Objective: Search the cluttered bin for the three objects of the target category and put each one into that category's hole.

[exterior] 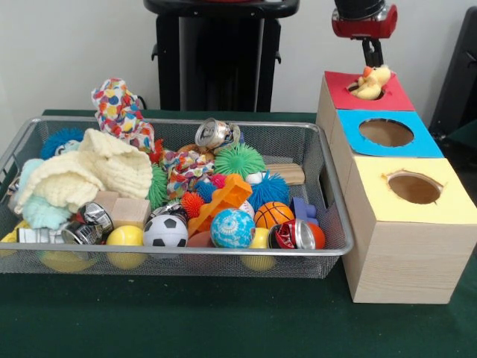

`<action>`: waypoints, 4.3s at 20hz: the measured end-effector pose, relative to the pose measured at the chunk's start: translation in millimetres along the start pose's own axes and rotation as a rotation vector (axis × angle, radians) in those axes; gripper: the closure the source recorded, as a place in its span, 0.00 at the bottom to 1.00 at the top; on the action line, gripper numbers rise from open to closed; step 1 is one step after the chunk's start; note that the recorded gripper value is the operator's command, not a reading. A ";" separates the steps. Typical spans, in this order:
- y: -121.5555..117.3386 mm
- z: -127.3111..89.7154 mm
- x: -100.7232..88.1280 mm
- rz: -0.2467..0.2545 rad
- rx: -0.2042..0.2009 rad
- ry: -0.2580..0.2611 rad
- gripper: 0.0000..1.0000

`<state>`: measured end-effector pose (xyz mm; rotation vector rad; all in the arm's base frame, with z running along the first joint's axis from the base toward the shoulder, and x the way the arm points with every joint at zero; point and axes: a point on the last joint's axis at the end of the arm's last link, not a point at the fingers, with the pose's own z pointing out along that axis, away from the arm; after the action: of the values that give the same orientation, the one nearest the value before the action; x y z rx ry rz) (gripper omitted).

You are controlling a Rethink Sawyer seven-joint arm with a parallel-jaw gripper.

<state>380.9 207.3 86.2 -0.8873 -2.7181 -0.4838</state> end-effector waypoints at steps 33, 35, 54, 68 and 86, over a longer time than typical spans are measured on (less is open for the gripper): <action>-1.2 -9.1 -25.3 -0.051 0.002 -0.098 1.00; -1.2 -9.1 -25.2 -0.055 0.002 -0.098 1.00; 3.1 -46.9 -23.3 -0.049 0.053 -0.039 1.00; 17.8 -39.6 -19.7 -0.048 0.018 0.001 1.00; 16.8 -9.3 -11.6 -0.034 -0.002 0.024 1.00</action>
<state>401.3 210.4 94.8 -0.8320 -2.7154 -0.5008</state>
